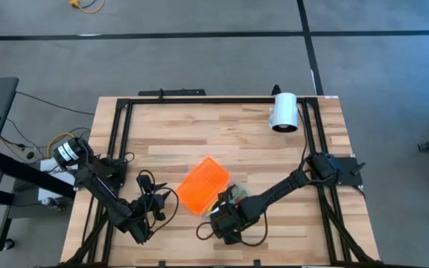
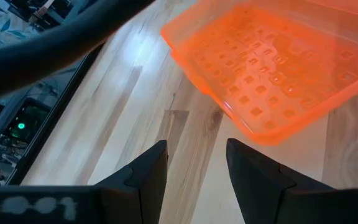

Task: Pick & place school supplies into a supply box
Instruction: Adjust the supply box, then close the supply box

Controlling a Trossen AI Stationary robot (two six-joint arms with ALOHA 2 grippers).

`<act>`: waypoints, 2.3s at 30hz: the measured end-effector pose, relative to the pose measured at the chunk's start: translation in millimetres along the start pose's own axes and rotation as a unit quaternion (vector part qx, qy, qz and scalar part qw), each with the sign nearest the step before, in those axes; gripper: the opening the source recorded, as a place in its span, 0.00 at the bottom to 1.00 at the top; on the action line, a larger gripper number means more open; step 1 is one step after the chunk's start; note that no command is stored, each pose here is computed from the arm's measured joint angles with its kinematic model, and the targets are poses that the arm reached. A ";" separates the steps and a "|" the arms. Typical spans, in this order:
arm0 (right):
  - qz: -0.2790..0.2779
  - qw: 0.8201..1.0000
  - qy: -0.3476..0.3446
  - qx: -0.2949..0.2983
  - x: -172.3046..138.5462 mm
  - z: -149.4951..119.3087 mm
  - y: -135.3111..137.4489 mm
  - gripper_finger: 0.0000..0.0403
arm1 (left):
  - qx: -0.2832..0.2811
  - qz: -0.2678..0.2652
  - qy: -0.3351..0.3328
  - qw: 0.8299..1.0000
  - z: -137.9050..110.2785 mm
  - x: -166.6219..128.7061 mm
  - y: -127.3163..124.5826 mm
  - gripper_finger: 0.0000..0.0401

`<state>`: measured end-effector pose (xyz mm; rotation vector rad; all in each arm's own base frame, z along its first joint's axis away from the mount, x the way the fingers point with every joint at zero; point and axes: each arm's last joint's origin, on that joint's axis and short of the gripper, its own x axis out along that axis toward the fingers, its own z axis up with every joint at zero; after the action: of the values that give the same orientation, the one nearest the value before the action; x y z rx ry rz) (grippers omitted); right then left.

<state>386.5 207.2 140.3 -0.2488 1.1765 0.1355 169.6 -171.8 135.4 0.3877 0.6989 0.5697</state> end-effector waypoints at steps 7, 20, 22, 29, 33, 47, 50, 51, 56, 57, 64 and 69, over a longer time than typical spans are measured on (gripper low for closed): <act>-0.075 0.997 -0.017 -0.022 -1.9 -1.5 5.2 0.29 | 0.000 0.001 -0.002 1.000 0.2 0.1 0.1 0.39; -0.165 0.984 -0.066 -0.024 -26.6 14.5 13.4 0.29 | -0.017 0.008 0.001 1.000 -0.8 0.2 2.4 0.39; -0.166 0.984 -0.069 -0.016 -32.7 14.8 20.2 0.29 | -0.020 0.010 0.003 1.000 -1.2 0.2 3.1 0.39; -0.218 0.973 -0.049 0.060 -53.9 -9.4 54.0 0.29 | -0.022 0.010 0.003 1.000 -1.2 0.2 3.2 0.39; -0.231 0.964 -0.039 0.122 -66.7 -30.3 77.1 0.29 | -0.023 0.014 0.003 1.000 -0.4 1.7 3.8 0.39; -0.229 0.946 -0.028 0.229 -56.6 -68.6 103.3 0.29 | -0.024 0.040 0.026 0.999 3.2 18.5 10.3 0.39; -0.239 0.939 -0.023 0.246 -44.9 -72.7 93.7 0.29 | -0.010 0.052 0.036 0.998 -7.4 25.3 15.4 0.39; -0.237 0.938 -0.019 0.250 -41.0 -73.6 91.0 0.29 | -0.007 0.057 0.043 0.997 -12.6 27.9 17.8 0.39; -0.229 0.937 0.005 0.265 -30.8 -76.9 83.0 0.29 | -0.012 0.083 0.077 0.993 -44.6 39.0 33.5 0.39; -0.229 0.936 0.008 0.266 -28.7 -78.5 81.6 0.29 | -0.018 0.086 0.077 0.993 -50.1 40.7 35.6 0.39; -0.226 0.935 0.004 0.274 -18.3 -83.4 77.3 0.29 | -0.053 0.051 0.049 0.996 -63.9 50.0 30.4 0.39; -0.241 0.931 0.003 0.275 -11.3 -88.9 69.2 0.29 | -0.037 0.050 0.046 0.997 -56.5 53.6 27.6 0.39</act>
<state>286.4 250.9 110.2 -0.0350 1.0816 -0.6212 154.1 -109.5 83.5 0.3300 0.7475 0.7107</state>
